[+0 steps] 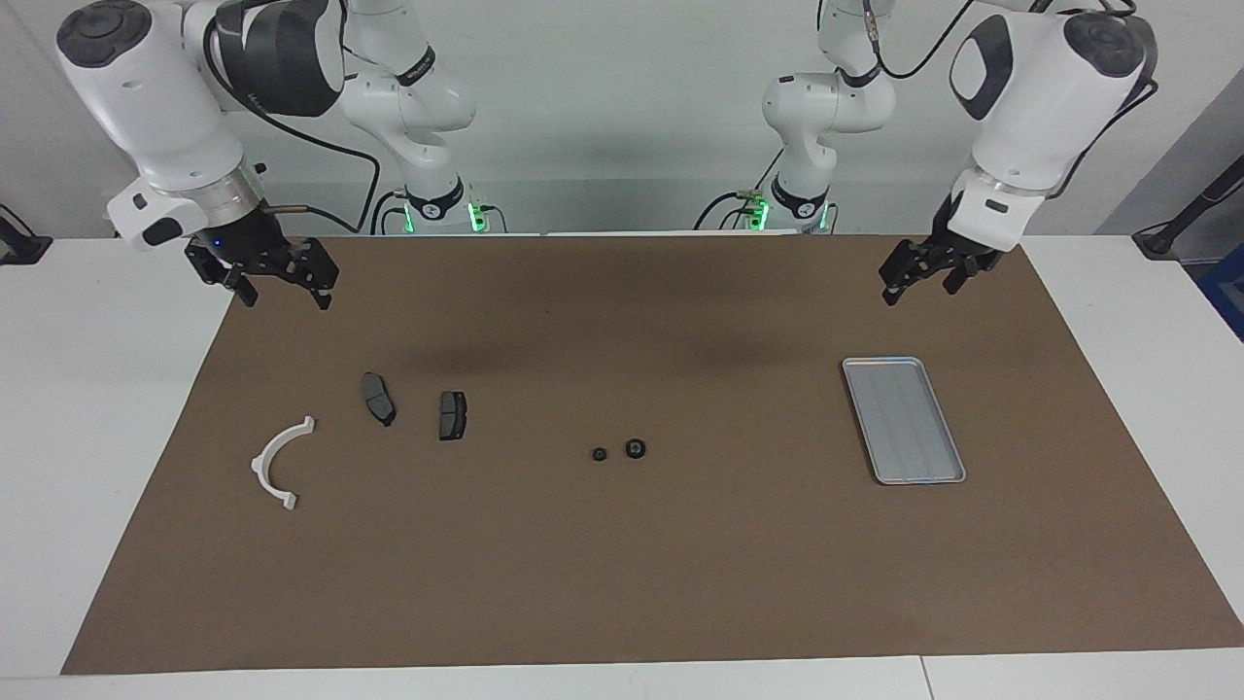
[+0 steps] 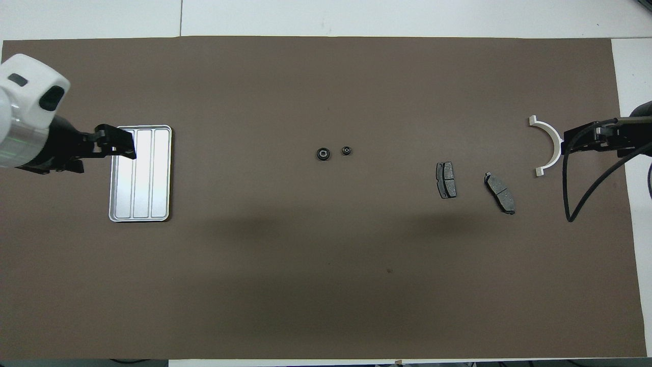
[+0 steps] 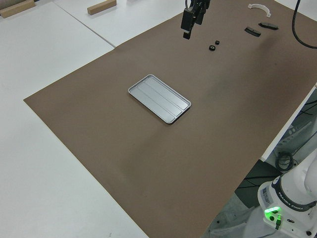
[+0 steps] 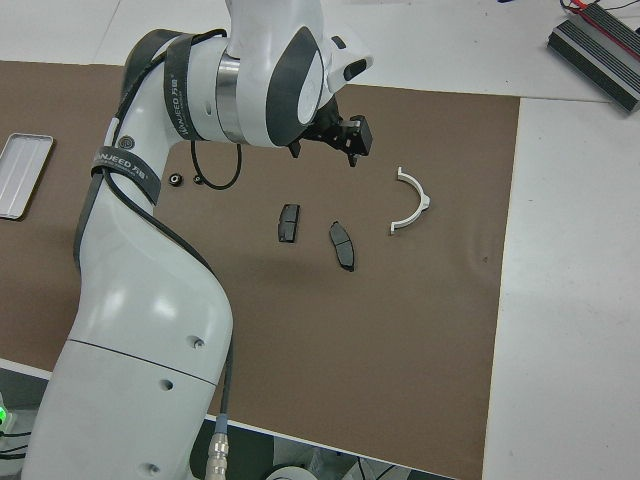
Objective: Pick bearing gear from pile to tray
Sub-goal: 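Reach the left gripper to the black bearing at the table center, then grasp and lift the black bearing with the left gripper, then carry the bearing with the left gripper and lower it into the silver tray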
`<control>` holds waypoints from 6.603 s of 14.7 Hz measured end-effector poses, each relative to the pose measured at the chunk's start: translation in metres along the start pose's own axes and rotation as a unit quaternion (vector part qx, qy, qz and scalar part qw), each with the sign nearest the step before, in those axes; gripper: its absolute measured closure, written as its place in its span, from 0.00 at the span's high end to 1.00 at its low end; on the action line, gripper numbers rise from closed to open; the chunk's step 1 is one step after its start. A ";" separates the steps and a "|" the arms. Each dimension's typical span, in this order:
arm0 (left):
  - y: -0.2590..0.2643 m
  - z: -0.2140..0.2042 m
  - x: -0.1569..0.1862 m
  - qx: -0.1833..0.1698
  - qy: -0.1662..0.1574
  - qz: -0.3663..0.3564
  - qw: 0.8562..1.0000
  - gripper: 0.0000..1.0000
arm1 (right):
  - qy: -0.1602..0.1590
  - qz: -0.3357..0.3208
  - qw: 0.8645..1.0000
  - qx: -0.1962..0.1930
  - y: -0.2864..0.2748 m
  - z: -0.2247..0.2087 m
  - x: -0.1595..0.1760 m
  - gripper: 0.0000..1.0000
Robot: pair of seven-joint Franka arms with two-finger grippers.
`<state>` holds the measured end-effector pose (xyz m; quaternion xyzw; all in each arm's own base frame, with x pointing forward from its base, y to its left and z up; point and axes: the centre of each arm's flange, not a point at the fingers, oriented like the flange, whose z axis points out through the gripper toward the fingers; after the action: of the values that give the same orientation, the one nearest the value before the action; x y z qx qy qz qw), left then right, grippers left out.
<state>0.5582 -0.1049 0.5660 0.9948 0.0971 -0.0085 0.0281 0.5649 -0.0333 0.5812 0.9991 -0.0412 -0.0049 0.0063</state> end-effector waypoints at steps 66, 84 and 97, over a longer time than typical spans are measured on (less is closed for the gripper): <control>0.272 0.225 0.024 0.007 0.008 -0.174 0.985 0.35 | 0.021 0.018 1.000 0.000 0.028 0.008 0.003 1.00; -0.076 0.189 0.017 0.008 -0.069 -0.002 0.998 0.35 | 0.028 0.018 0.999 0.000 0.028 0.007 0.004 1.00; -0.133 0.235 0.009 -0.002 -0.002 0.031 1.000 0.35 | 0.032 0.018 0.999 0.000 0.028 0.006 0.005 1.00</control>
<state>0.5383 0.0138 0.3241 0.9973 0.0662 -0.0095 0.0308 0.5671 -0.0617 0.5752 0.9978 -0.0595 0.0268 0.0075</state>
